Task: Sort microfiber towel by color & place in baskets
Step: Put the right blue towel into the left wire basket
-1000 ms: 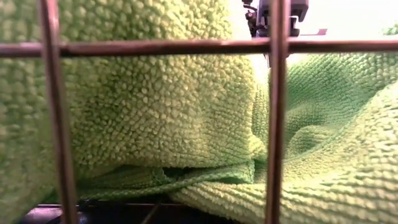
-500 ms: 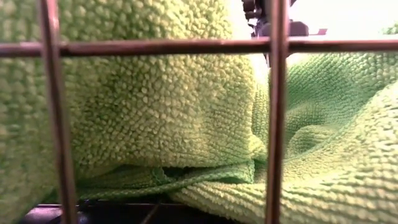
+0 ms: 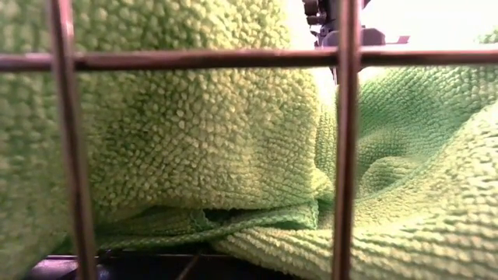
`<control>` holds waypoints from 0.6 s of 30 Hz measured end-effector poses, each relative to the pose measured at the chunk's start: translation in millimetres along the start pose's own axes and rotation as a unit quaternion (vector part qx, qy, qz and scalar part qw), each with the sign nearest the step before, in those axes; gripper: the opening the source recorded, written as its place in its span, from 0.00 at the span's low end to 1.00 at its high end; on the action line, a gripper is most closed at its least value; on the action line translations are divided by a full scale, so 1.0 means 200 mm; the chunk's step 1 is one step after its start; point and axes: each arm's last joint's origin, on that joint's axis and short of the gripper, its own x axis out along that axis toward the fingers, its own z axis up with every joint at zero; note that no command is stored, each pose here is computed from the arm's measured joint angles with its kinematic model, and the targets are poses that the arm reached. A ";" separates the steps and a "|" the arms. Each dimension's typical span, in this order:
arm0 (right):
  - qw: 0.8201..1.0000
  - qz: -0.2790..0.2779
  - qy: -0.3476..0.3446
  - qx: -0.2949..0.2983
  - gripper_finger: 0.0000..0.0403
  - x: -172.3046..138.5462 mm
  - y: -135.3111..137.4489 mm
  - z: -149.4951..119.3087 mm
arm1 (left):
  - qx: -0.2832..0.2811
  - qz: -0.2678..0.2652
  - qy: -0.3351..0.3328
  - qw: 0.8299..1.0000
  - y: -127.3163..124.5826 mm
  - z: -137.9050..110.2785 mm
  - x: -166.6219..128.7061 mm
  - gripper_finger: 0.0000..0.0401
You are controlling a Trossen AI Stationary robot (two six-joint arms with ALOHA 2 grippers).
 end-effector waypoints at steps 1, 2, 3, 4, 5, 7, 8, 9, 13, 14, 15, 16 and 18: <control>1.000 0.000 0.000 -0.001 0.51 0.00 0.00 0.00 | 0.006 0.000 -0.001 1.000 0.01 0.00 -0.01 0.32; 1.000 0.000 -0.001 -0.001 0.51 0.00 0.00 0.00 | 0.011 0.000 -0.003 1.000 0.02 0.01 -0.02 0.32; 1.000 0.000 -0.001 -0.001 0.51 0.00 0.00 0.00 | 0.017 0.001 -0.006 1.000 0.02 0.01 -0.02 0.32; 1.000 0.000 -0.001 -0.001 0.51 0.00 0.00 0.00 | 0.023 0.003 -0.008 1.000 0.03 0.02 -0.03 0.32; 1.000 0.000 -0.001 -0.001 0.51 0.00 0.00 0.00 | 0.029 0.005 -0.007 1.000 0.04 0.02 -0.03 0.32; 1.000 0.000 -0.002 -0.001 0.51 0.00 0.00 0.00 | 0.037 0.011 -0.001 0.999 0.06 0.01 -0.03 0.32; 1.000 0.001 -0.002 -0.001 0.51 0.00 0.00 0.00 | 0.046 0.015 0.004 0.999 0.07 0.01 -0.03 0.32; 1.000 0.001 -0.002 -0.001 0.51 0.00 0.00 0.00 | 0.054 0.019 0.010 0.998 0.08 0.00 -0.03 0.32; 1.000 0.001 -0.003 -0.001 0.51 0.00 0.00 0.00 | 0.059 0.047 0.025 0.997 0.16 0.00 -0.04 0.32; 1.000 0.001 -0.003 -0.001 0.51 0.00 0.00 0.00 | 0.058 0.055 0.028 0.996 0.18 -0.01 -0.04 0.32; 1.000 0.001 -0.003 -0.001 0.51 0.00 0.00 0.00 | 0.057 0.066 0.032 0.996 0.20 -0.01 -0.04 0.32; 1.000 0.001 -0.003 -0.001 0.51 0.00 0.00 0.00 | 0.055 0.078 0.034 0.995 0.23 -0.01 -0.04 0.32; 1.000 0.001 -0.003 -0.001 0.51 0.00 0.00 0.00 | 0.048 0.096 0.038 0.994 0.28 -0.01 -0.04 0.32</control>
